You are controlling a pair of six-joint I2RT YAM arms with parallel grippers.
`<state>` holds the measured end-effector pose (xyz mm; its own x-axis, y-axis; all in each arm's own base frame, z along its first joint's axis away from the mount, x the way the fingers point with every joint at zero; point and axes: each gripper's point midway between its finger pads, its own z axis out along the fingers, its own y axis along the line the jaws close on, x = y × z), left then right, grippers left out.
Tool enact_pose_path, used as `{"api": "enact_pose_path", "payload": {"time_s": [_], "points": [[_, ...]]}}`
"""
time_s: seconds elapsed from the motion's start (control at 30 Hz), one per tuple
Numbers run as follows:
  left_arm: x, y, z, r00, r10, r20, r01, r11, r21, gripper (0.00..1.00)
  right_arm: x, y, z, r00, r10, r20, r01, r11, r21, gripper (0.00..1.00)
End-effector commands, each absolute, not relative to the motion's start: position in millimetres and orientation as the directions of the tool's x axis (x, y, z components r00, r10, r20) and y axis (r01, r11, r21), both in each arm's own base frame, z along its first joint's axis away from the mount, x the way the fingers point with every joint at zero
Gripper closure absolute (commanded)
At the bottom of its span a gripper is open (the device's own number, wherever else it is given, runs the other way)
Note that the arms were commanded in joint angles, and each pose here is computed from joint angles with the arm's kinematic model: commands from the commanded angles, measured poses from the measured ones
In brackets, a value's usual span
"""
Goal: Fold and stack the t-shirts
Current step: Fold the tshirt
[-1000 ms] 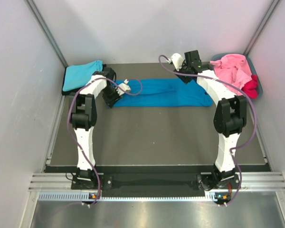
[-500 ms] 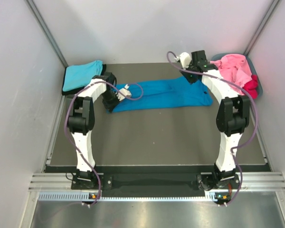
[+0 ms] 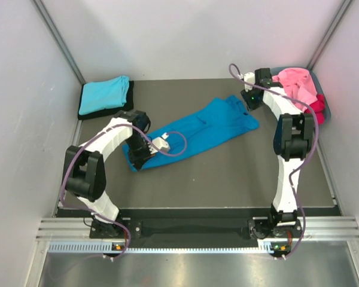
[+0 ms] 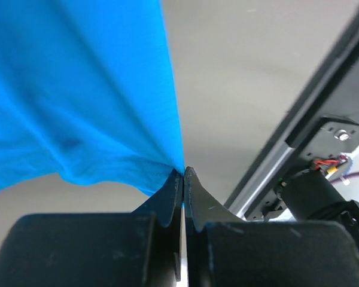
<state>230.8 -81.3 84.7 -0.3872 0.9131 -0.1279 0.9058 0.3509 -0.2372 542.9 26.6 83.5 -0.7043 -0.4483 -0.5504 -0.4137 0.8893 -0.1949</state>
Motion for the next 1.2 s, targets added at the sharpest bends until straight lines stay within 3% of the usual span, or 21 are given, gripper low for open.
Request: {"api": "enact_pose_path", "payload": {"time_s": [0.0, 0.33, 0.43, 0.47, 0.57, 0.67, 0.8, 0.97, 1.17], "points": [[176.9, -83.0, 102.3, -0.334, 0.94, -0.068, 0.882, 0.286, -0.375, 1.0, 553.3, 46.1, 82.8, -0.692, -0.437, -0.575, -0.428, 0.889, -0.161, 0.63], [167.2, -104.8, 110.8, -0.307, 0.949, -0.066, 0.891, 0.263, -0.369, 1.0, 564.0, 53.6, 55.6, -0.712, -0.44, -0.548, -0.447, 0.885, -0.13, 0.64], [170.2, -111.4, 111.3, -0.291, 0.955, -0.061, 0.9, 0.251, -0.357, 1.0, 563.6, 55.9, 45.5, -0.727, -0.446, -0.522, -0.467, 0.878, -0.1, 0.73], [171.0, -113.7, 111.7, -0.281, 0.958, -0.061, 0.904, 0.243, -0.353, 1.0, 559.1, 56.3, 40.4, -0.742, -0.447, -0.499, -0.472, 0.877, -0.084, 0.81], [168.1, -117.7, 110.2, -0.27, 0.962, -0.048, 0.901, 0.235, -0.365, 1.0, 564.5, 60.3, 33.7, -0.745, -0.449, -0.493, -0.483, 0.873, -0.067, 0.93], [168.3, -121.1, 110.0, -0.262, 0.964, -0.042, 0.903, 0.23, -0.364, 1.0, 568.5, 64.4, 32.4, -0.735, -0.454, -0.503, -0.498, 0.866, -0.053, 1.0], [175.6, -132.5, 111.3, -0.264, 0.963, -0.058, 0.904, 0.226, -0.362, 1.0, 586.0, 78.7, 44.2, -0.69, -0.458, -0.56, -0.518, 0.853, -0.06, 1.0], [160.5, -179.5, 112.0, -0.216, 0.967, -0.136, 0.879, 0.132, -0.457, 1.0, 627.2, 115.6, 73.2, -0.529, -0.515, -0.675, -0.55, 0.813, -0.19, 1.0], [122.6, -220.3, 109.2, -0.085, 0.986, -0.146, 0.845, -0.006, -0.534, 1.0, 654.5, 144.3, 72.8, -0.41, -0.592, -0.694, -0.542, 0.77, -0.336, 1.0]]}}
